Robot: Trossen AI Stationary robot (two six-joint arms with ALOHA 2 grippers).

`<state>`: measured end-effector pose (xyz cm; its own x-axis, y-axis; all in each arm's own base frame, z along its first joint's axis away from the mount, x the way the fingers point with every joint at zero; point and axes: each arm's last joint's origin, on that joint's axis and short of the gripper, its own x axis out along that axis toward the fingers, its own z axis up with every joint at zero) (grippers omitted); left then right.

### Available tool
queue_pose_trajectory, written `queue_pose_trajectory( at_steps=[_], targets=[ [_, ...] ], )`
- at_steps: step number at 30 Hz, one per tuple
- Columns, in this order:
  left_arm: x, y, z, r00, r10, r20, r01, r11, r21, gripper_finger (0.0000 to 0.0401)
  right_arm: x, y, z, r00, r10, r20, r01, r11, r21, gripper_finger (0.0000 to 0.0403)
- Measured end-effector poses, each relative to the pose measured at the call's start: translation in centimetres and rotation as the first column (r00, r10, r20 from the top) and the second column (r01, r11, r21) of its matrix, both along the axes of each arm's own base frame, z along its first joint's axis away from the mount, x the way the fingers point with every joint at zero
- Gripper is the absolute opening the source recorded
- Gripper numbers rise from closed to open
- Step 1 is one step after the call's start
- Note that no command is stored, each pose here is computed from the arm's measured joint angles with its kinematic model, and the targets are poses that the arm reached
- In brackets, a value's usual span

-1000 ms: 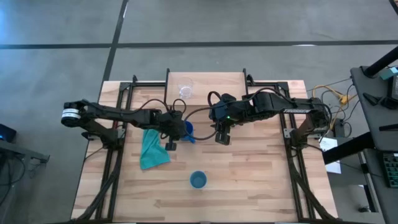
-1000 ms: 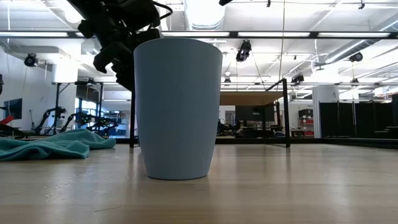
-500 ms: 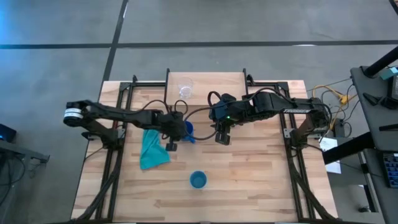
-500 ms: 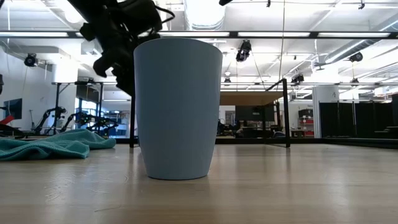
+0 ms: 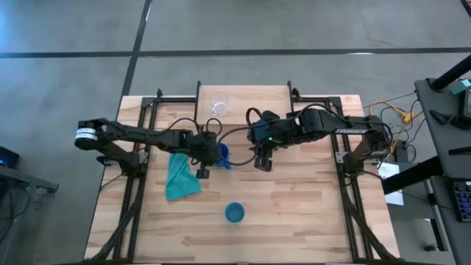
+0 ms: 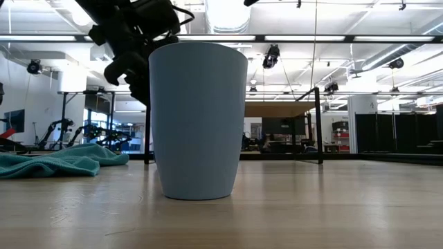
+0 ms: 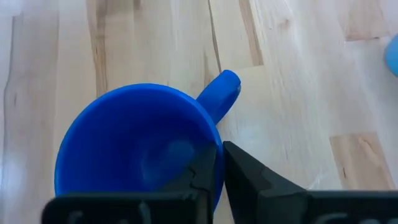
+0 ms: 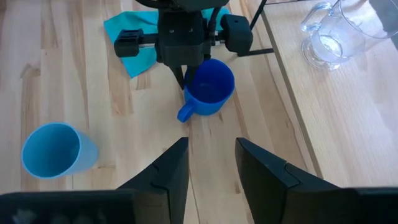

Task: Stack small to large cups/mugs on shelf
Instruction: Put the blue mug on the shelf

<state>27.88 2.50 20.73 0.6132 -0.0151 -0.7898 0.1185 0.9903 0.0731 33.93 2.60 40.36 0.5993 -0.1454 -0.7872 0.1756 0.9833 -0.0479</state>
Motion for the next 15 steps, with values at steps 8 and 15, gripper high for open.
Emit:
queue_pose_trajectory(
  at_steps=[8, 15],
  targets=[
    [0.7, 0.1, 1.4, 0.999, 0.004, 0.043, -0.004, 1.000, 0.009, 0.0001, 0.0, 0.0, -0.2, 0.995, -0.099, 0.007, 0.098, 0.992, 0.074, 0.0125],
    [1.8, 0.2, 5.8, 0.984, 0.017, 0.175, -0.024, 0.999, 0.040, 0.0001, 0.2, 0.5, -3.0, 0.988, -0.128, -0.083, 0.135, 0.987, 0.084, 0.0125]
  ],
)
